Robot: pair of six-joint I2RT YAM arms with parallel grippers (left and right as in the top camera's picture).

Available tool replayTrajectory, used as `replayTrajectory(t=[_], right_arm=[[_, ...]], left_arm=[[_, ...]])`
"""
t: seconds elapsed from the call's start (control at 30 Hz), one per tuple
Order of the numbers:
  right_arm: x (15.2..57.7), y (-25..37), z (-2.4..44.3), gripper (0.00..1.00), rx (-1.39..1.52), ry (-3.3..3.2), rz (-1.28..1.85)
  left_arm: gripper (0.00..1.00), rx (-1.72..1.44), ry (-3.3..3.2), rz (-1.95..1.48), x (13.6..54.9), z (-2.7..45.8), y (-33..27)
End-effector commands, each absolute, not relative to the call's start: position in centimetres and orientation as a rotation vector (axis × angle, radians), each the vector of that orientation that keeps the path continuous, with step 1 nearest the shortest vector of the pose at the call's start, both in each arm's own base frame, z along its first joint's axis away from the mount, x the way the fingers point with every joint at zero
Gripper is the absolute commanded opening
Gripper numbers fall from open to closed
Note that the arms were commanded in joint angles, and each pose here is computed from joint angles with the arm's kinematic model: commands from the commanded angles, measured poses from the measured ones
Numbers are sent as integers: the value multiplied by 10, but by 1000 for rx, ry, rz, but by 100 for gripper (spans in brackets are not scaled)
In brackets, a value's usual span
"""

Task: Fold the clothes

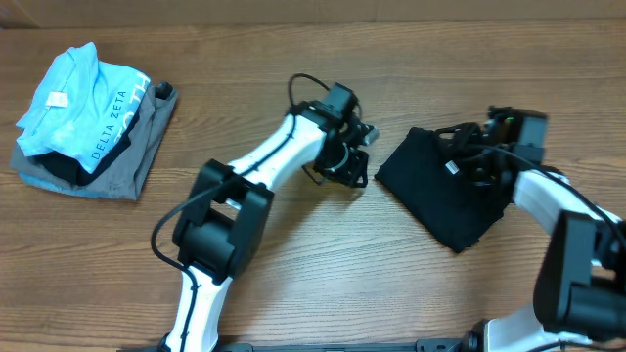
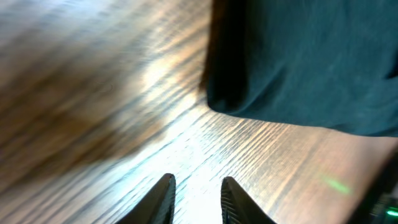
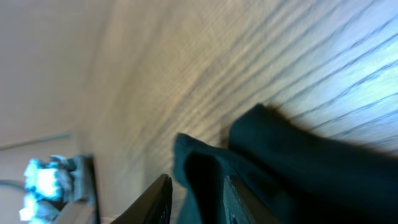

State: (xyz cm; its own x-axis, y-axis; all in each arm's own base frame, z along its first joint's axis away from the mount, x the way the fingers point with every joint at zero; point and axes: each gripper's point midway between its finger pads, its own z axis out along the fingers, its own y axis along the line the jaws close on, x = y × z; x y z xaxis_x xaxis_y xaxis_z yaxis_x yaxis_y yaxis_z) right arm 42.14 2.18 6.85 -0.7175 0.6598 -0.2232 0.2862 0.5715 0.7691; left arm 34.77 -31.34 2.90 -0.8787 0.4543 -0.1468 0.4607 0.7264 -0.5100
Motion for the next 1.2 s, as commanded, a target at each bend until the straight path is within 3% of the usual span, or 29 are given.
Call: replayTrajectory(t=[0.0,0.1,0.2,0.33,0.5,0.6,0.77,0.97,1.17], right_arm=[[419,-2,140,31,640,2146,1091],[406,-17,168,32,645,2090,1107],[389,-31,172,30,751,2101,1065],[358,-67,139,34,1063,2190,807],[321,-84,105,36,1291,2299,609],[308,-74,98,36,1244,2391,605],[283,-47,89,36,1172,2561,648],[285,-20,86,42,925,2679,600],[329,-45,98,45,861,2502,426]], left_arm=[[30,721,2767,-1236,350,85,-324],[29,724,2681,-1375,350,104,-340],[21,787,2628,-1371,344,106,-364],[12,864,2627,-1213,329,95,-394],[11,912,2670,-941,319,67,-405],[12,827,2757,-784,329,36,-391],[9,538,2876,-496,382,-6,-321],[11,335,2784,-600,451,34,-278],[16,371,2716,-911,465,104,-279]])
